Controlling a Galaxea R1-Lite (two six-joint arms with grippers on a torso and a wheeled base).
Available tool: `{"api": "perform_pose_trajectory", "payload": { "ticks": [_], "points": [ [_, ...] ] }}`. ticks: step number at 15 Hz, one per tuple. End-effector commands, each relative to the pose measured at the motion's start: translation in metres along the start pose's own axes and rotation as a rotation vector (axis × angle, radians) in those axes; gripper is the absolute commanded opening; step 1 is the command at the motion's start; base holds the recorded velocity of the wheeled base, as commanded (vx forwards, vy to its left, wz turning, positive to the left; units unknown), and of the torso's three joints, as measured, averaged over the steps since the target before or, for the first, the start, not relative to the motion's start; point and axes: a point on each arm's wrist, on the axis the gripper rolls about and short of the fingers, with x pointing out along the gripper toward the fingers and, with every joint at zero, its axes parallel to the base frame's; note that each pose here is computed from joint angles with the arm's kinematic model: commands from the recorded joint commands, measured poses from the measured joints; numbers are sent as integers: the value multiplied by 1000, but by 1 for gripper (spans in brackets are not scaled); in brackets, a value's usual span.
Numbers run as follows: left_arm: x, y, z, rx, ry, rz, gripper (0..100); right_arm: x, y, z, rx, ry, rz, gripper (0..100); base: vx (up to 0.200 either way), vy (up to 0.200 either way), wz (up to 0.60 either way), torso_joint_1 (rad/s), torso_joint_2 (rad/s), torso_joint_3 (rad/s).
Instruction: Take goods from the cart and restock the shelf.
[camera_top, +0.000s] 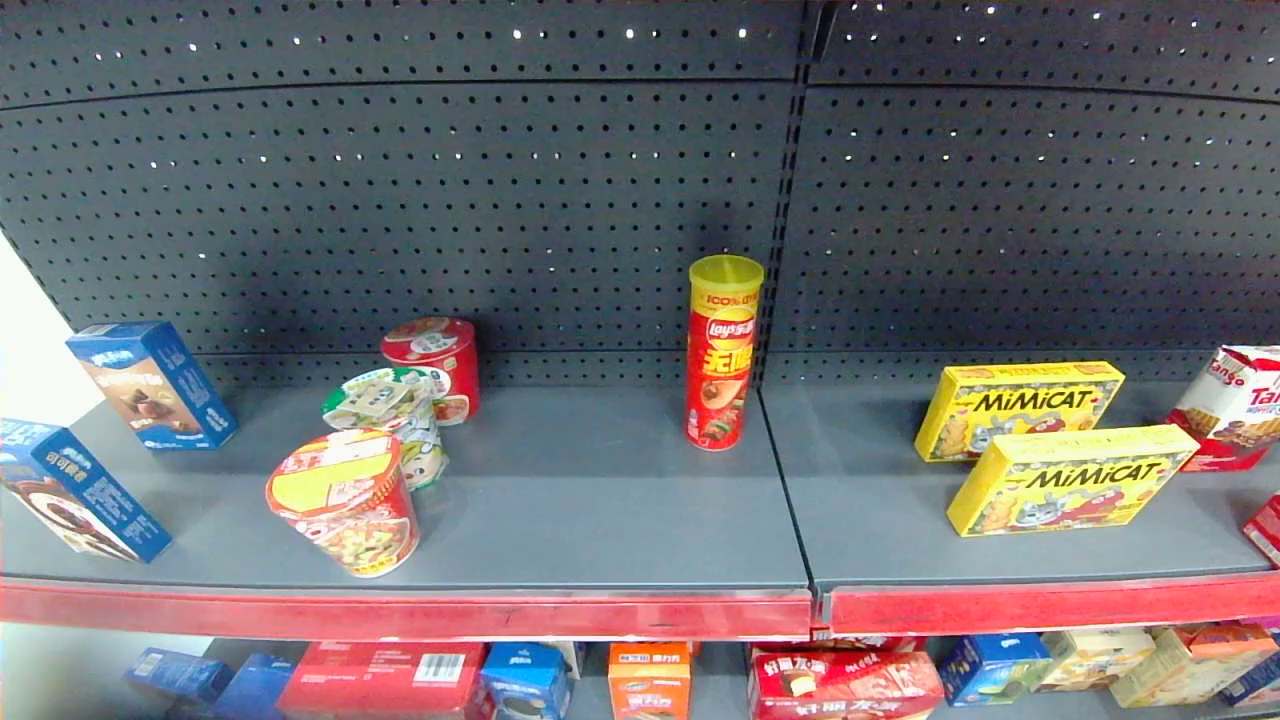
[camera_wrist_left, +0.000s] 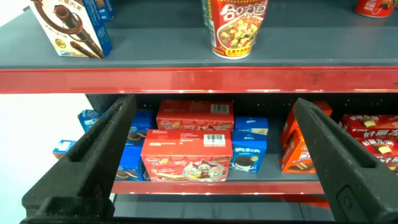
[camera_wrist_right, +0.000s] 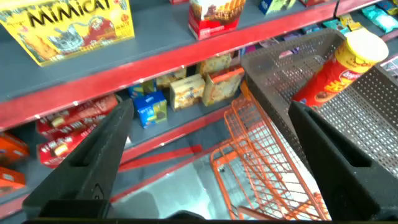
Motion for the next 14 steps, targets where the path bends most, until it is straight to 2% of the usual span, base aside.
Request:
{"api": "perform_pose_trajectory", "payload": {
  "ticks": [1, 2, 6, 7, 11, 14],
  "points": [
    [0, 0, 0, 0, 0, 1, 100, -1, -1, -5, -6, -8, 6, 100, 0, 0, 0, 0, 0, 0],
    [0, 0, 0, 0, 0, 1, 100, 0, -1, -14, -61, -18, 5, 100, 0, 0, 0, 0, 0, 0],
    [0, 0, 0, 0, 0, 1, 100, 11, 4, -23, -99, -52, -39, 100, 0, 0, 0, 0, 0, 0],
    [0, 0, 0, 12, 0, -4, 100, 9, 4, -35, -149, -64, -48, 100, 0, 0, 0, 0, 0, 0],
    [0, 0, 0, 10, 0, -4, 100, 6, 4, -53, -152, -77, -87, 100, 0, 0, 0, 0, 0, 0],
    [0, 0, 0, 7, 2, -2, 100, 4, 2, -51, -172, -99, -77, 100, 0, 0, -600, -1, -1, -1]
  ]
}}
